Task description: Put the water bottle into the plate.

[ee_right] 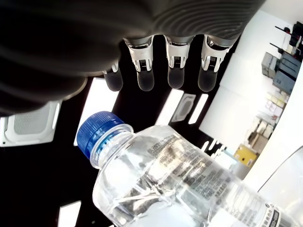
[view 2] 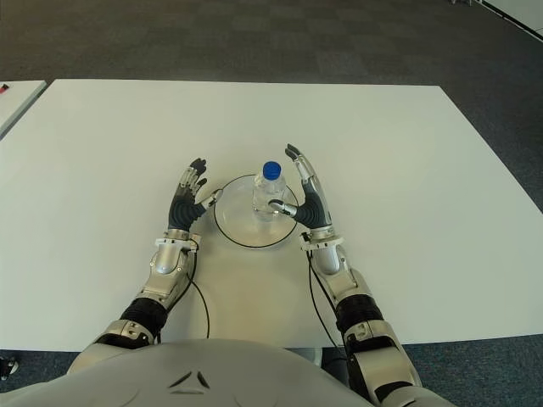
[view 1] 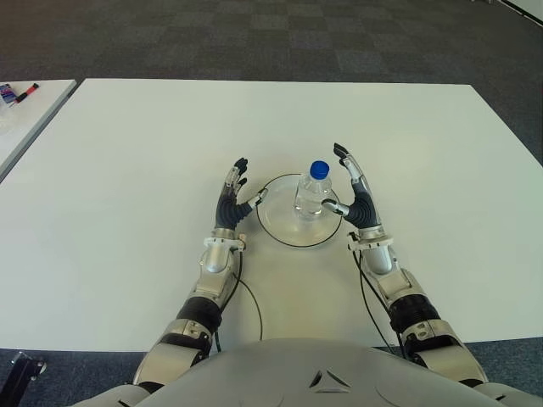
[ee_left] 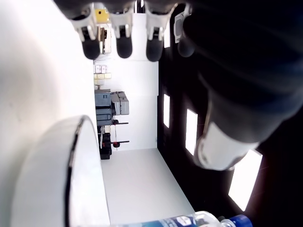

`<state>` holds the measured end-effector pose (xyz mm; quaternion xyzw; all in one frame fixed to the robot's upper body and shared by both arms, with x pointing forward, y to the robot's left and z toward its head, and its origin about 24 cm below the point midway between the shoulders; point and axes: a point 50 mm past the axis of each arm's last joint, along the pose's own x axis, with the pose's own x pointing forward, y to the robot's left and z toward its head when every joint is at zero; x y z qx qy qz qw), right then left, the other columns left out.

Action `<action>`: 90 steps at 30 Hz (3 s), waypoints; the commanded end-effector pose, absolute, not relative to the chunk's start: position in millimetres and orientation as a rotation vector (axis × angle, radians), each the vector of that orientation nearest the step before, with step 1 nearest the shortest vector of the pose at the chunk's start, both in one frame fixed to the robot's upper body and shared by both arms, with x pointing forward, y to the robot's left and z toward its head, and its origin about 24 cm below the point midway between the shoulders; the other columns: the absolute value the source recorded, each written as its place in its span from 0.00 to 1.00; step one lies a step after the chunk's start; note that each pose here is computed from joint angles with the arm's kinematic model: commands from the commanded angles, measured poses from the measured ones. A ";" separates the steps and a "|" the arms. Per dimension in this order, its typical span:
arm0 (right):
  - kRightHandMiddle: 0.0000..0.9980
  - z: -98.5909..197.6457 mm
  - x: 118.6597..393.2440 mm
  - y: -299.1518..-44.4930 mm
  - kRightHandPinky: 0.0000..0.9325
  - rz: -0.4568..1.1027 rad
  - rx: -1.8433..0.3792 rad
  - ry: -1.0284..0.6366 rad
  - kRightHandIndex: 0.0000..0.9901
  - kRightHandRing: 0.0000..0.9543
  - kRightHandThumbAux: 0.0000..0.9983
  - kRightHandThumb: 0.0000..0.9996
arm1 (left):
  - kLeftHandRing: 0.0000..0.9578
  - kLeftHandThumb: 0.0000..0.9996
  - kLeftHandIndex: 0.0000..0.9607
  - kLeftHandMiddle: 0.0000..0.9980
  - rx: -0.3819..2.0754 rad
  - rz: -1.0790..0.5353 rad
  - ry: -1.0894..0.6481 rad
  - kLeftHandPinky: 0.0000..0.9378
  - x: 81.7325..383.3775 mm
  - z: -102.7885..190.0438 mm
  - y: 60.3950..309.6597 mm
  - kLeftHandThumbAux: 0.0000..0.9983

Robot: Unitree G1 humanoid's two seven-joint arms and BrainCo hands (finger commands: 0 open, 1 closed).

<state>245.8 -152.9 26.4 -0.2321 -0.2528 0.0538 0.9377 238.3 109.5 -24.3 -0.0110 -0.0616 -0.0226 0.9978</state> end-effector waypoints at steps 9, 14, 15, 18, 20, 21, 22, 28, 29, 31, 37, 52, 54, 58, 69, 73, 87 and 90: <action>0.00 20.1 252.2 -166.3 0.01 0.019 -0.447 -0.476 0.00 0.00 0.39 0.39 | 0.08 0.22 0.04 0.10 -0.072 -0.017 -0.104 0.08 238.4 -23.9 98.7 0.76; 0.00 16.8 253.5 -167.9 0.03 -0.009 -0.404 -0.415 0.00 0.00 0.46 0.36 | 0.08 0.23 0.05 0.10 -0.073 -0.011 -0.105 0.08 237.6 -24.5 102.0 0.77; 0.00 16.3 253.8 -168.4 0.03 -0.016 -0.385 -0.399 0.00 0.00 0.50 0.34 | 0.08 0.23 0.05 0.10 -0.073 -0.010 -0.105 0.08 237.6 -24.6 102.3 0.77; 0.00 16.9 254.2 -168.7 0.02 -0.032 -0.338 -0.376 0.00 0.00 0.55 0.31 | 0.08 0.23 0.05 0.10 -0.074 -0.006 -0.107 0.08 237.2 -24.7 103.7 0.77; 0.00 17.5 254.8 -170.3 0.02 -0.054 -0.299 -0.359 0.00 0.00 0.60 0.26 | 0.08 0.23 0.05 0.10 -0.075 -0.004 -0.108 0.08 236.7 -24.8 104.5 0.78; 0.00 17.6 254.9 -170.9 0.01 -0.061 -0.288 -0.352 0.00 0.00 0.63 0.22 | 0.08 0.23 0.05 0.10 -0.075 -0.003 -0.108 0.08 236.6 -24.8 104.8 0.78; 0.00 17.5 255.3 -171.6 0.01 -0.069 -0.281 -0.344 0.00 0.00 0.64 0.21 | 0.08 0.23 0.05 0.11 -0.075 -0.003 -0.110 0.08 236.3 -24.7 105.3 0.78; 0.00 16.6 257.1 -173.6 0.02 -0.108 -0.245 -0.310 0.00 0.00 0.71 0.12 | 0.08 0.24 0.05 0.10 -0.072 -0.001 -0.116 0.09 235.6 -24.2 107.3 0.79; 0.00 16.2 258.0 -174.0 0.02 -0.118 -0.230 -0.300 0.00 0.00 0.72 0.11 | 0.08 0.24 0.05 0.10 -0.071 0.000 -0.117 0.09 235.5 -24.1 107.6 0.79; 0.00 15.5 259.4 -174.0 0.03 -0.130 -0.211 -0.285 0.00 0.00 0.73 0.10 | 0.08 0.24 0.05 0.10 -0.069 0.001 -0.117 0.09 235.3 -24.0 108.3 0.81; 0.00 13.2 261.7 -173.4 0.03 -0.148 -0.192 -0.251 0.00 0.00 0.73 0.08 | 0.08 0.23 0.05 0.09 -0.068 0.006 -0.112 0.10 235.1 -24.5 110.2 0.82; 0.02 -6.5 266.5 -170.8 0.05 -0.172 -0.144 -0.099 0.00 0.02 0.65 0.07 | 0.08 0.25 0.05 0.09 -0.060 0.021 -0.114 0.12 233.7 -24.2 114.1 0.81; 0.02 -8.6 267.1 -170.3 0.04 -0.164 -0.116 -0.073 0.00 0.02 0.64 0.08 | 0.08 0.26 0.06 0.09 -0.062 0.023 -0.116 0.12 233.4 -24.0 114.6 0.82; 0.02 -13.6 267.3 -170.1 0.01 -0.149 -0.034 -0.026 0.00 0.02 0.62 0.08 | 0.08 0.28 0.06 0.10 -0.065 0.026 -0.116 0.11 232.9 -23.9 115.7 0.82; 0.06 -22.9 264.6 -170.2 0.06 -0.125 0.150 -0.009 0.03 0.04 0.61 0.08 | 0.09 0.29 0.07 0.11 -0.065 0.033 -0.129 0.11 231.4 -22.3 117.5 0.84; 0.07 -25.6 264.5 -170.5 0.08 -0.119 0.179 -0.004 0.04 0.06 0.62 0.08 | 0.09 0.30 0.07 0.11 -0.063 0.031 -0.133 0.11 231.1 -22.1 118.2 0.84; 0.27 -34.2 262.0 -168.5 0.27 -0.151 0.125 0.030 0.19 0.25 0.73 0.07 | 0.11 0.31 0.07 0.13 -0.069 0.040 -0.153 0.12 230.0 -19.9 120.4 0.84; 0.31 -34.6 262.1 -168.1 0.27 -0.164 0.102 0.036 0.22 0.29 0.78 0.08 | 0.11 0.32 0.08 0.14 -0.071 0.041 -0.156 0.13 229.9 -19.4 120.5 0.85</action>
